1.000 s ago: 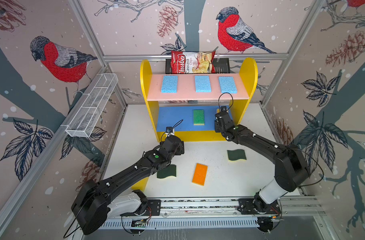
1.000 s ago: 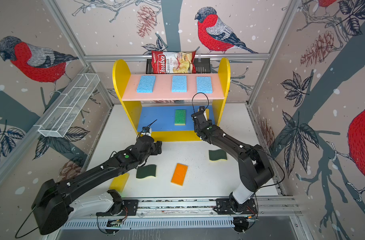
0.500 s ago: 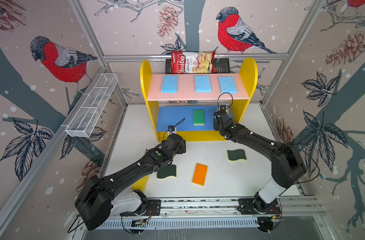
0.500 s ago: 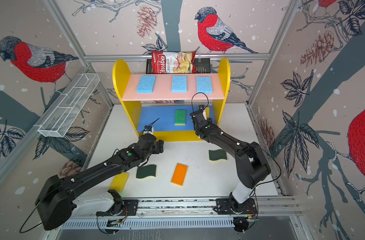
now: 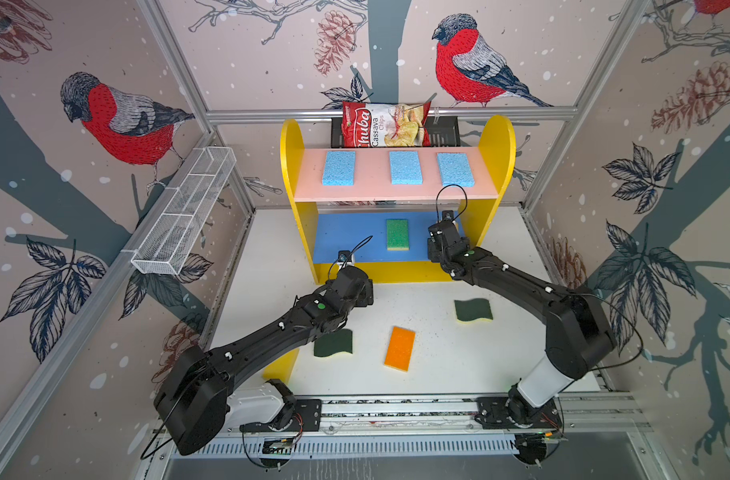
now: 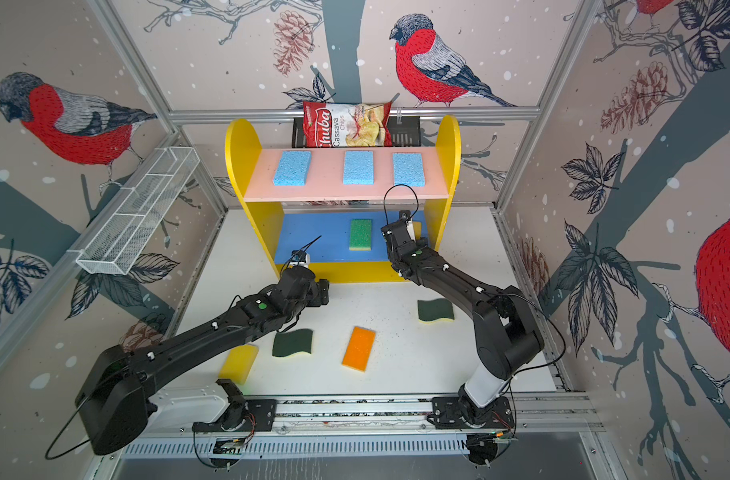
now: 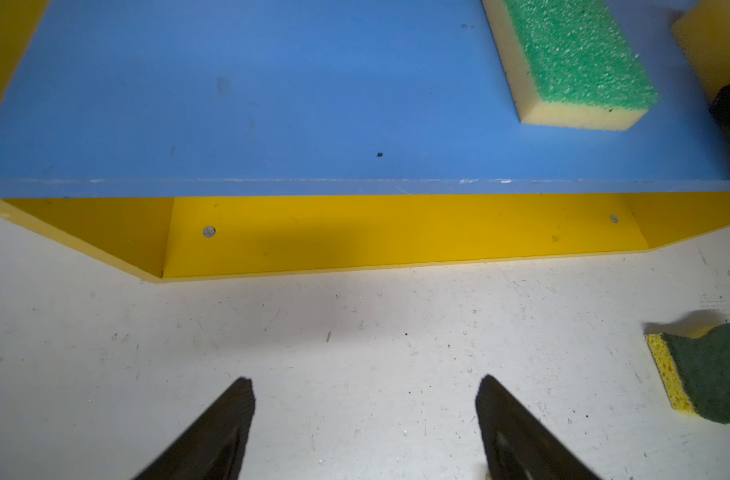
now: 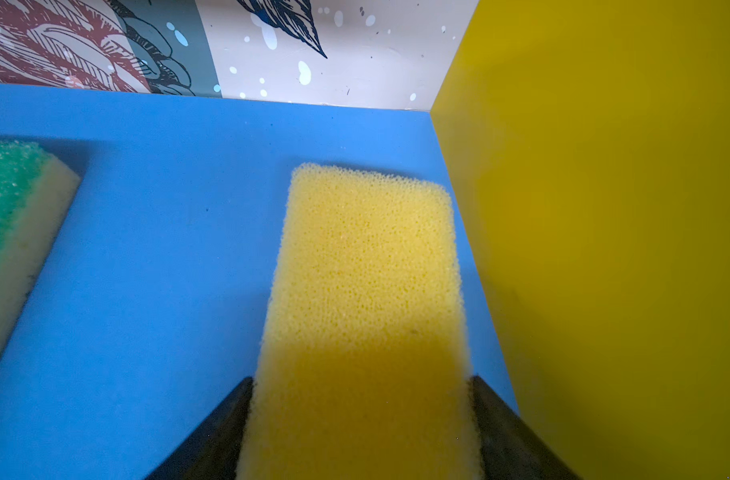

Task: Place and organize the cleaning sponges onto the shelf
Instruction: 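Lower the yellow sponge onto the blue shelf beside the green sponge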

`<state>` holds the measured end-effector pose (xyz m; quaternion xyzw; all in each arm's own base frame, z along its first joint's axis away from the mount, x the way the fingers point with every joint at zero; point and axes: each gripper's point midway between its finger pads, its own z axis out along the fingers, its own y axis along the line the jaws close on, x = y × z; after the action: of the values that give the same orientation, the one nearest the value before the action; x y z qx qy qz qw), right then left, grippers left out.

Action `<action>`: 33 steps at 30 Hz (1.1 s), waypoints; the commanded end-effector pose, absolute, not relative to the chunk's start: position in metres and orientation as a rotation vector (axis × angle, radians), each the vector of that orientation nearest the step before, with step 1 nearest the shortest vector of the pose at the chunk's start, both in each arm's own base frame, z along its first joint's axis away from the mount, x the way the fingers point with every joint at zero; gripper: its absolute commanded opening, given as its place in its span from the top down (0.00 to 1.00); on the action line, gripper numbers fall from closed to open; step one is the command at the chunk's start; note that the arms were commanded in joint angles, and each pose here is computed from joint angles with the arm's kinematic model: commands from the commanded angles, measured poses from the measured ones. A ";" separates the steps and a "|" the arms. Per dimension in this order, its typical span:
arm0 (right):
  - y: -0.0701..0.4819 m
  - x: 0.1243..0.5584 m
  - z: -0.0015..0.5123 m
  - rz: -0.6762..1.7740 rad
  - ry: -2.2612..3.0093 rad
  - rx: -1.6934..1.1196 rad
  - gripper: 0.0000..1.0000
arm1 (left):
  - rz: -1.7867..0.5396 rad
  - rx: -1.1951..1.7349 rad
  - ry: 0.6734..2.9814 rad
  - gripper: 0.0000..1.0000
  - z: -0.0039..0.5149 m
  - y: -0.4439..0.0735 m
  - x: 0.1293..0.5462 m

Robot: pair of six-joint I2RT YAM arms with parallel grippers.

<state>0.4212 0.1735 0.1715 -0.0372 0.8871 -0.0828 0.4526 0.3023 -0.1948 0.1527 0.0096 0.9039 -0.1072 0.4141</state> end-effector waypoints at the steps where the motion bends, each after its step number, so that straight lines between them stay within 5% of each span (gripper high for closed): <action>1: 0.166 0.415 0.168 -0.256 2.221 -0.115 0.21 | -0.302 0.020 2.248 0.16 0.160 -0.200 0.306; 33: 0.180 0.393 0.209 -0.225 2.156 -0.123 0.14 | -0.347 -0.013 2.207 0.16 0.177 -0.182 0.286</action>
<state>0.3956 0.1856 0.2086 -0.0628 0.8784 -0.0843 0.4662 0.2883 -0.1825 0.1762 -0.0023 0.8884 -0.1343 0.4390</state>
